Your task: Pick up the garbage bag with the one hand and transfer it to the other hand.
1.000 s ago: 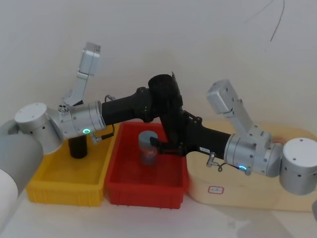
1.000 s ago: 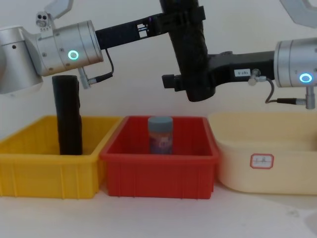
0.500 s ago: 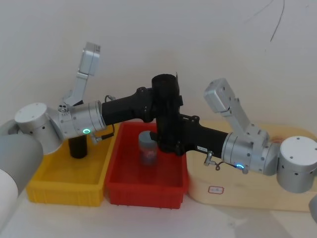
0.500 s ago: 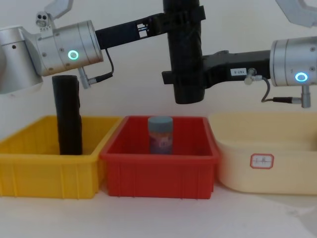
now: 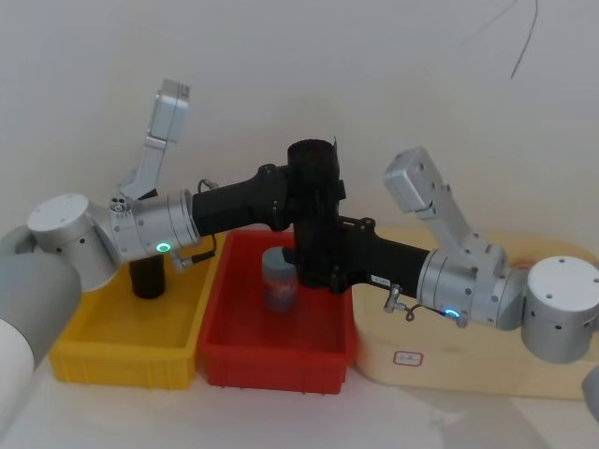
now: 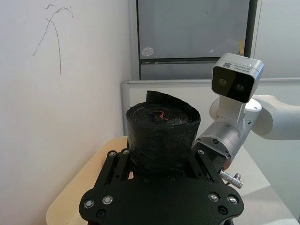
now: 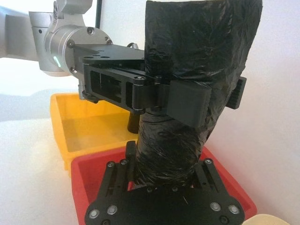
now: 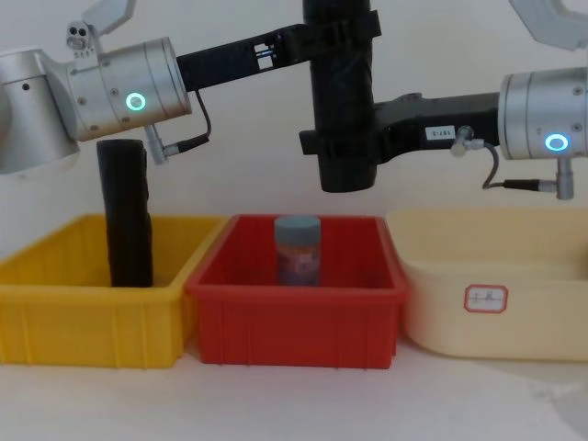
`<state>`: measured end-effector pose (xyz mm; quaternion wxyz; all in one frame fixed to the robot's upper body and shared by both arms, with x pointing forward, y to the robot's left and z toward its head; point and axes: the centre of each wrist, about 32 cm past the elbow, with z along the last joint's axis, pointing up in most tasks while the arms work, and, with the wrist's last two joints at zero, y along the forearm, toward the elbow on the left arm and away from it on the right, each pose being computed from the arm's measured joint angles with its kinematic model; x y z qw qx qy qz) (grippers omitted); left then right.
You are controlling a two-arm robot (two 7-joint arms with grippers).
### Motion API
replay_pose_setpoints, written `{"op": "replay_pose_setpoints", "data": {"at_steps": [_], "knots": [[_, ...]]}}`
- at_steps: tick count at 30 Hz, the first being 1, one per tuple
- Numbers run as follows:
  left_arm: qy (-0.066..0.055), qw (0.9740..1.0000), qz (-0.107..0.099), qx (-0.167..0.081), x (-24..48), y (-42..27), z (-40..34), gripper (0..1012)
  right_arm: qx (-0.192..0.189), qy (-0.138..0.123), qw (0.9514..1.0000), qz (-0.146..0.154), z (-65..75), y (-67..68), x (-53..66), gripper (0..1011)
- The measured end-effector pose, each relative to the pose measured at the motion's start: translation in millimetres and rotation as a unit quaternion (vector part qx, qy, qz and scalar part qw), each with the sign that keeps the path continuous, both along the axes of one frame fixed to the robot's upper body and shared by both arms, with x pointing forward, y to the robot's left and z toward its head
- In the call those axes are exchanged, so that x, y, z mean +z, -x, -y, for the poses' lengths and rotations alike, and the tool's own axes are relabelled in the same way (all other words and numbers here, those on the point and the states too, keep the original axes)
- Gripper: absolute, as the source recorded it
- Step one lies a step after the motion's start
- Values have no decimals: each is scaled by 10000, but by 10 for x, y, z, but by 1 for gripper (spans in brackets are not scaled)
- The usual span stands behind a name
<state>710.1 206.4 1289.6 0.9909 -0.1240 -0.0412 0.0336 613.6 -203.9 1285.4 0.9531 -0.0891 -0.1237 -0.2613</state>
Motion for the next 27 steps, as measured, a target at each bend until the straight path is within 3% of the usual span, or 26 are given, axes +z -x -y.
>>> {"op": "replay_pose_setpoints", "data": {"at_steps": [18,23,27], "knots": [[-1,10000,0,0,0,0,0,433,11,-3,10000,3,-5,-3,0,547],[-1,10000,0,2,0,0,0,533,15,-5,10000,4,-6,-4,2,547],[-1,10000,0,2,0,0,0,682,17,-5,10000,5,-6,-4,2,547]]}}
